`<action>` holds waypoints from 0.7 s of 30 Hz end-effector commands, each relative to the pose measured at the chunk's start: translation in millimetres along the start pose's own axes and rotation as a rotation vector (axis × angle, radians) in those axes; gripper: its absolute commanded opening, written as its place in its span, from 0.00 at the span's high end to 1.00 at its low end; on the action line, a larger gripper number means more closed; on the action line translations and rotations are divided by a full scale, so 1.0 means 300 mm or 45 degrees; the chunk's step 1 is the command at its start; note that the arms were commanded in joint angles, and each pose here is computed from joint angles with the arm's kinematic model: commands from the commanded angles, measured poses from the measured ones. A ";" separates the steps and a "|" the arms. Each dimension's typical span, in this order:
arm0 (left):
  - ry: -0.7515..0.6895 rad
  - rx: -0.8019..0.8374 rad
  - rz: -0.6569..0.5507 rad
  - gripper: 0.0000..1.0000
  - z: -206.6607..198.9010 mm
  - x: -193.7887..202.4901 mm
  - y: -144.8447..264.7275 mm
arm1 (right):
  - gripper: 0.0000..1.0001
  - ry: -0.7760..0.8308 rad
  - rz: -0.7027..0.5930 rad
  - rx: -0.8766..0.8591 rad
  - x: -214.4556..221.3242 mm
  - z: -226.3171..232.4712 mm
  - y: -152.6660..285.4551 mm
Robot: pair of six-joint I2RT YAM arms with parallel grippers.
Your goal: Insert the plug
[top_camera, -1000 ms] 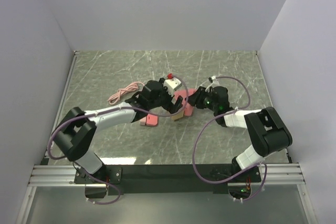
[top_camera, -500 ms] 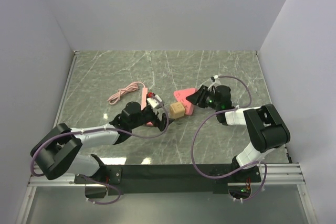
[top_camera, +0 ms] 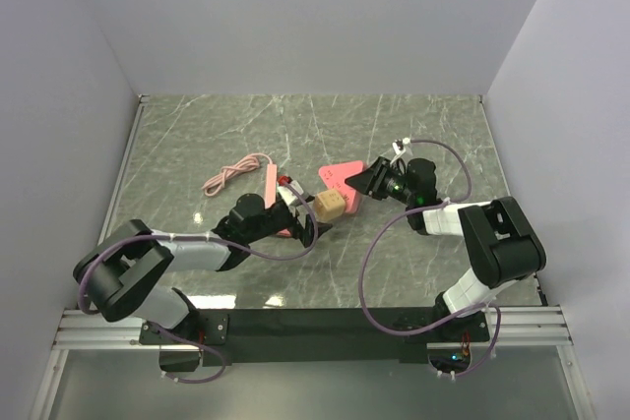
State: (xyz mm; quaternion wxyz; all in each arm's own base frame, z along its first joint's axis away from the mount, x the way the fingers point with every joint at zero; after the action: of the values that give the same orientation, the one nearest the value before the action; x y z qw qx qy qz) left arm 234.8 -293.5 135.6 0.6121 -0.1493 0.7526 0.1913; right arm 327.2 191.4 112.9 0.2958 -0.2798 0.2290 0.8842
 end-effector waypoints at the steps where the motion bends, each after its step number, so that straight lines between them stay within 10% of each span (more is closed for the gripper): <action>1: -0.022 -0.018 -0.105 0.01 0.010 -0.070 -0.022 | 1.00 0.076 -0.100 -0.194 -0.092 0.133 0.022; 21: -0.049 -0.028 -0.072 0.01 0.038 -0.062 -0.082 | 1.00 0.100 -0.084 -0.200 -0.069 0.141 0.030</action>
State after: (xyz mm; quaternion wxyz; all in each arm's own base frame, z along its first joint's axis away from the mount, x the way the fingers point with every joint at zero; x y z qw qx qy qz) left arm 249.8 -302.2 134.2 0.6153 -0.1611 0.7458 0.1979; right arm 320.6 196.9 129.0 0.2847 -0.2946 0.1984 0.8904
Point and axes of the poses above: each gripper's point midway between its finger pads, its own y axis back along the fingers, its own z axis along the line the jaws close on, x = y × z, the point moved 3 cm from there along y, back along the fingers, and after that the axes turned 4 degrees about y, right-handed, at the moved point
